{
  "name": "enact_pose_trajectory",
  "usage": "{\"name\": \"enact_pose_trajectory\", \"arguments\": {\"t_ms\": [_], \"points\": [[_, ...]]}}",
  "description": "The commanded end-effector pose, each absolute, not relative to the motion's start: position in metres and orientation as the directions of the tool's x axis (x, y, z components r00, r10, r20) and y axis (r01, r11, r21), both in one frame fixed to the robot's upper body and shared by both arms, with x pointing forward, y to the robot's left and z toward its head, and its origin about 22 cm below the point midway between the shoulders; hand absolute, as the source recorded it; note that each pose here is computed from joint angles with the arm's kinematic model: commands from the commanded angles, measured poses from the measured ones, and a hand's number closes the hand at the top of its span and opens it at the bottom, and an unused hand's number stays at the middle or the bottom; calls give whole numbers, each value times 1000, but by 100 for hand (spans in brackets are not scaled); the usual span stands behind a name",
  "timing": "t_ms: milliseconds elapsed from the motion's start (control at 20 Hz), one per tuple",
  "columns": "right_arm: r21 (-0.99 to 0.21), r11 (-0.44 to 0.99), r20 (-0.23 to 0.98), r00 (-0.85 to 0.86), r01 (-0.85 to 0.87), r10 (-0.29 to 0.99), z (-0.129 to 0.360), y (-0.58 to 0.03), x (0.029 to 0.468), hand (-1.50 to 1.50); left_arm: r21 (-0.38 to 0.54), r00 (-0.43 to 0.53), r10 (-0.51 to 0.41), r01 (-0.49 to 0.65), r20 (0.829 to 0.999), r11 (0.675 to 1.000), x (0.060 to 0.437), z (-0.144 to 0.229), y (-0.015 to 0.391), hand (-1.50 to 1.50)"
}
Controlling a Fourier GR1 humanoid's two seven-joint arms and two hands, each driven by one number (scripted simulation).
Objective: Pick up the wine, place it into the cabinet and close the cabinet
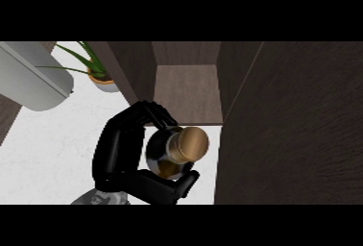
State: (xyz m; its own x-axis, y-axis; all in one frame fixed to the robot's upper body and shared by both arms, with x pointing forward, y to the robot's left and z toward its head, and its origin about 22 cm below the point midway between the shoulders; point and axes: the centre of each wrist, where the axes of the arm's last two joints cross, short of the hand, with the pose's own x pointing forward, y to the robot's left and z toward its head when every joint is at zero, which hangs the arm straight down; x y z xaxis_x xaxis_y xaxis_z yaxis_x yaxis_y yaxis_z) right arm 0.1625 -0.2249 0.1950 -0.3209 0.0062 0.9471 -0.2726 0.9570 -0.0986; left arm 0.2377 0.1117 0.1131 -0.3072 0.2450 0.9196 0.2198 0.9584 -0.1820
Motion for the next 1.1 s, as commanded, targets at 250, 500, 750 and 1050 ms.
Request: {"name": "enact_pose_trajectory", "arguments": {"t_ms": [250, 500, 750, 1050], "points": [[-75, 947, 938, -344, -312, -39, 205, -228, 134, -150, -132, -332, 178, 156, 926, 979, 263, 123, 71, 150], [-75, 946, 934, -353, -317, -44, 209, -229, 112, -150, -129, -311, 164, 128, 936, 983, 266, 119, 59, 150], [-83, 942, 930, -365, -326, -45, 213, -225, 134, -150, -93, -367, 122, 96, 922, 991, 292, 125, 49, 150], [-111, 950, 931, -366, -293, -4, 216, -231, 138, -150, -152, -321, 168, 73, 932, 986, 293, 109, 64, 150]]}}
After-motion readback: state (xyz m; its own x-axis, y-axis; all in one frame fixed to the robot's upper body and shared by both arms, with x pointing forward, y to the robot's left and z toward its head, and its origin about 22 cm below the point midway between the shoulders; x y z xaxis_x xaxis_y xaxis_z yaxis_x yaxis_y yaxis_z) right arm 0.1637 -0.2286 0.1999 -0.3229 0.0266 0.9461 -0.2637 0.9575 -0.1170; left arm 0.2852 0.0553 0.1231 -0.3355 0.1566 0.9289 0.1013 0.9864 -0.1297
